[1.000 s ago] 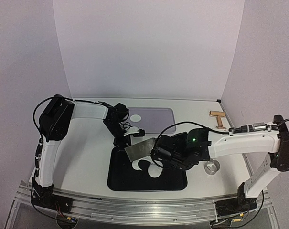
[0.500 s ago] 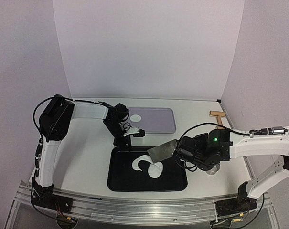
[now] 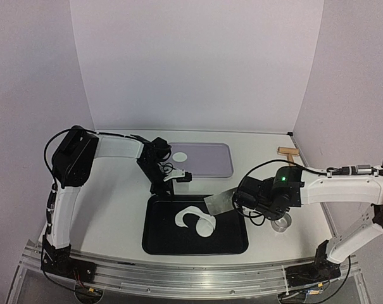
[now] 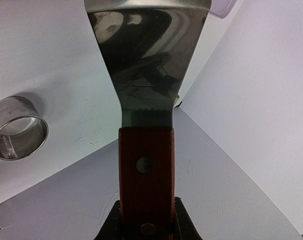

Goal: Roll out the dumpling wrappers from the dough

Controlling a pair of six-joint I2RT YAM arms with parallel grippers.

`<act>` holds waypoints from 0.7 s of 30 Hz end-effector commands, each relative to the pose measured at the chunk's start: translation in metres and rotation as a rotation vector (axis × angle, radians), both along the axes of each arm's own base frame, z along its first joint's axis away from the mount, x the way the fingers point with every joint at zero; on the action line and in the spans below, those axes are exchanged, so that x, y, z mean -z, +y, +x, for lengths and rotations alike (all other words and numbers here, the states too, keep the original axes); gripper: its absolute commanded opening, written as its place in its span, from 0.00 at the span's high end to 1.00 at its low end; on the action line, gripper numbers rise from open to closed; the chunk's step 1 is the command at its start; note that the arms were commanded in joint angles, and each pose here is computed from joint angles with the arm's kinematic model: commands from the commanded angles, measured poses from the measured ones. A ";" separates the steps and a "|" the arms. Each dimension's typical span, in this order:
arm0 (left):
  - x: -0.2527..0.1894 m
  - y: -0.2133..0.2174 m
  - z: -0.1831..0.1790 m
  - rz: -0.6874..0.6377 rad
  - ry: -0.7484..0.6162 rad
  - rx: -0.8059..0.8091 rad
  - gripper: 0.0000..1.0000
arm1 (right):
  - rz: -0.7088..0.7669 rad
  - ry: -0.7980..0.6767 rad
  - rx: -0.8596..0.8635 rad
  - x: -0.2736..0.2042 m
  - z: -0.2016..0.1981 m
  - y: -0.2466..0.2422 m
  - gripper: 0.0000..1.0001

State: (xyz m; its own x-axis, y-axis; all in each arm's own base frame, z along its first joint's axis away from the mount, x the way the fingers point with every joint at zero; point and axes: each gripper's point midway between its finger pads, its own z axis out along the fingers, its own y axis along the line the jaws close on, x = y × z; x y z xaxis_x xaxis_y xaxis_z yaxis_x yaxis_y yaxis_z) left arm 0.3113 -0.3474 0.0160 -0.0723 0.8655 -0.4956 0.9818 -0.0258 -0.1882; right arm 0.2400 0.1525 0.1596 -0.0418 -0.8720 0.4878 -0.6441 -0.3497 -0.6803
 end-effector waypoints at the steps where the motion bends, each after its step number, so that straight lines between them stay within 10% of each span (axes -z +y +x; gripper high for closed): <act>1: -0.011 -0.002 0.000 -0.009 -0.063 0.053 1.00 | 0.080 -0.010 0.009 -0.011 -0.002 0.005 1.00; 21: -0.017 -0.002 0.001 -0.013 -0.079 0.068 1.00 | -0.152 -0.064 0.088 0.007 0.017 -0.026 1.00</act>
